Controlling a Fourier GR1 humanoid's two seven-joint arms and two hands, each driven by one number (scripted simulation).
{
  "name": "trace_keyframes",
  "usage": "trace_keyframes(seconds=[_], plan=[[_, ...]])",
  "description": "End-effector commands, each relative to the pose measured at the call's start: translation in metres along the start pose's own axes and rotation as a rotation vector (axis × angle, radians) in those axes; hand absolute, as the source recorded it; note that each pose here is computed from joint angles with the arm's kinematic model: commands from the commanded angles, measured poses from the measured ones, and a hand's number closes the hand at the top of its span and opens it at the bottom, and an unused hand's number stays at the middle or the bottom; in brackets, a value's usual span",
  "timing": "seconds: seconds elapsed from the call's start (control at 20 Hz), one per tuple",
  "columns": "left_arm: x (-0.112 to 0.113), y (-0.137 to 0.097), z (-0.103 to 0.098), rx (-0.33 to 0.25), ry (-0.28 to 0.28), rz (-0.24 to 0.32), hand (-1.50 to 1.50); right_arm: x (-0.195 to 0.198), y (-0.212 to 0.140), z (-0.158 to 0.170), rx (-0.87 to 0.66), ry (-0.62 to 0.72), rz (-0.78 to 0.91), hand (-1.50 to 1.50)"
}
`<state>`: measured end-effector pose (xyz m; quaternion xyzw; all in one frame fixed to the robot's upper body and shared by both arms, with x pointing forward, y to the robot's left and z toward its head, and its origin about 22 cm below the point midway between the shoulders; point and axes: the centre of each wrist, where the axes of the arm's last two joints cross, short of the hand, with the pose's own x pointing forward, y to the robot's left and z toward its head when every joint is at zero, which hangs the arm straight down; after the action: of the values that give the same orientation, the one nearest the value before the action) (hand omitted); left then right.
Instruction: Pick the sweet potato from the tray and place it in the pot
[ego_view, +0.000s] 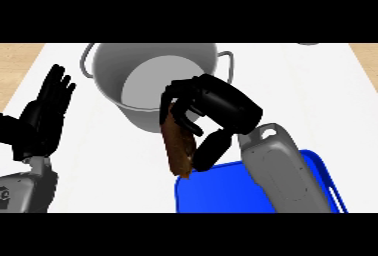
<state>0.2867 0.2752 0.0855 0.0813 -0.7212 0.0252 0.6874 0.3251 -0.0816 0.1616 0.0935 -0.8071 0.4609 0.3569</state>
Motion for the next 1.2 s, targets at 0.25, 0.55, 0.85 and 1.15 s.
trace_keyframes(seconds=[0.25,0.55,0.85,1.15], plan=[[-0.016,-0.003,0.009,-0.010,-0.005,0.006,0.00,-0.050,0.019,-0.041,-0.077,0.021,0.074,1.50],[0.000,-0.013,-0.007,-0.007,-0.028,-0.002,0.00,-0.069,0.015,-0.056,-0.143,0.056,0.443,1.50],[-0.002,-0.011,-0.001,-0.054,-0.018,0.000,0.00,-0.103,0.021,-0.056,-0.115,0.104,0.459,1.50],[0.009,-0.024,-0.005,-0.081,-0.050,0.008,0.00,-0.130,0.026,-0.037,-0.044,0.303,0.282,-1.50]])
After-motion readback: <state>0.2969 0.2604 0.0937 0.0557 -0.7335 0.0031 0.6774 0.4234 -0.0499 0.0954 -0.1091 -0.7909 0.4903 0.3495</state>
